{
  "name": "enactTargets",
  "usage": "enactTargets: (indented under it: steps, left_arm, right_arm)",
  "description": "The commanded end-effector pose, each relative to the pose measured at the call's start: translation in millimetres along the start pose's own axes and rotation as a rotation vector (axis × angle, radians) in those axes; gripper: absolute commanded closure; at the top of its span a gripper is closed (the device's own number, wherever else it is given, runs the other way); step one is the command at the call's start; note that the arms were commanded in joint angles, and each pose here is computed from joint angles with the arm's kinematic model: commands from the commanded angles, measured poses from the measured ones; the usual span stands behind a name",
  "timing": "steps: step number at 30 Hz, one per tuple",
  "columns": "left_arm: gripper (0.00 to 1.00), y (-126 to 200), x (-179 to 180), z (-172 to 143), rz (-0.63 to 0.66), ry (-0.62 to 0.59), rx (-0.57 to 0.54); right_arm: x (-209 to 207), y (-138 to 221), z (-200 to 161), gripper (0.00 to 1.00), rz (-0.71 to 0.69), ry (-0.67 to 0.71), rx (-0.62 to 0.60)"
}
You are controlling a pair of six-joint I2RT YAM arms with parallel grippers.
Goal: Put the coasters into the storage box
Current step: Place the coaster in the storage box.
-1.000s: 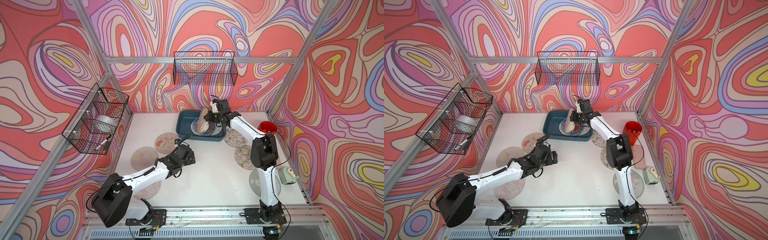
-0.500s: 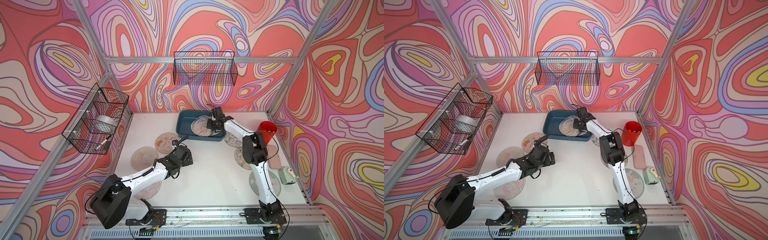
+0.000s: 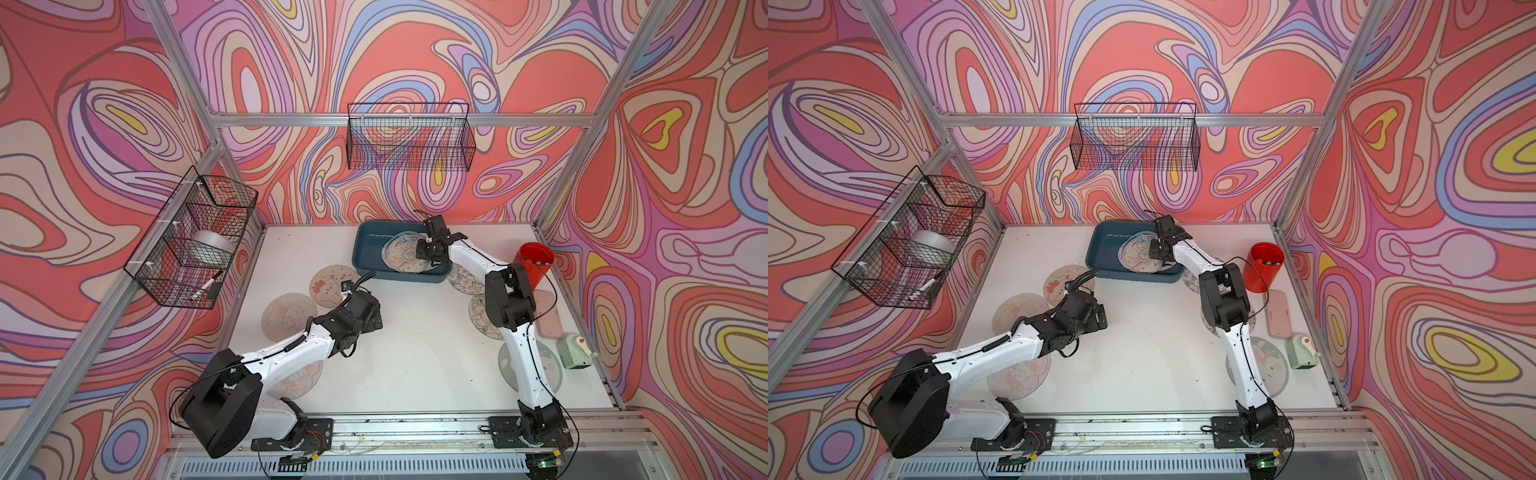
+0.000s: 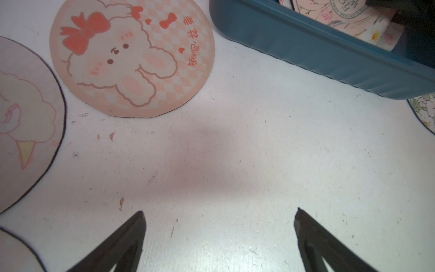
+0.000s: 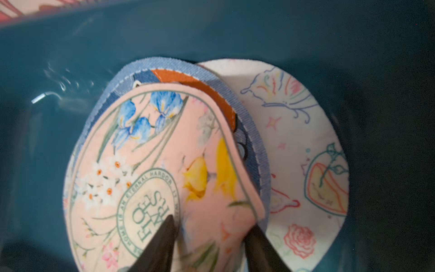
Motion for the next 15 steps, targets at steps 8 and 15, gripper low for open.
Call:
enactTargets:
  steps: [8,15]
  left_arm:
    - [0.01,1.0,0.9,7.1,0.024,0.018,-0.006]
    - [0.0,-1.1,11.2,6.9,0.081,0.01,0.037]
  right_arm:
    - [3.9,62.5,15.6,0.23,0.014,0.021,-0.106]
    - [15.7,100.0,20.5,0.24,0.147,0.029,-0.118]
Point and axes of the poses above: each gripper's point midway between its finger pads, its own y axis back along the fingers, its own x axis along the line the jaws close on, z = x × y, the point moved 9 cm from there along y, back along the fingers, and after that the axes turned 8 degrees about -y, right-handed, at the moved point
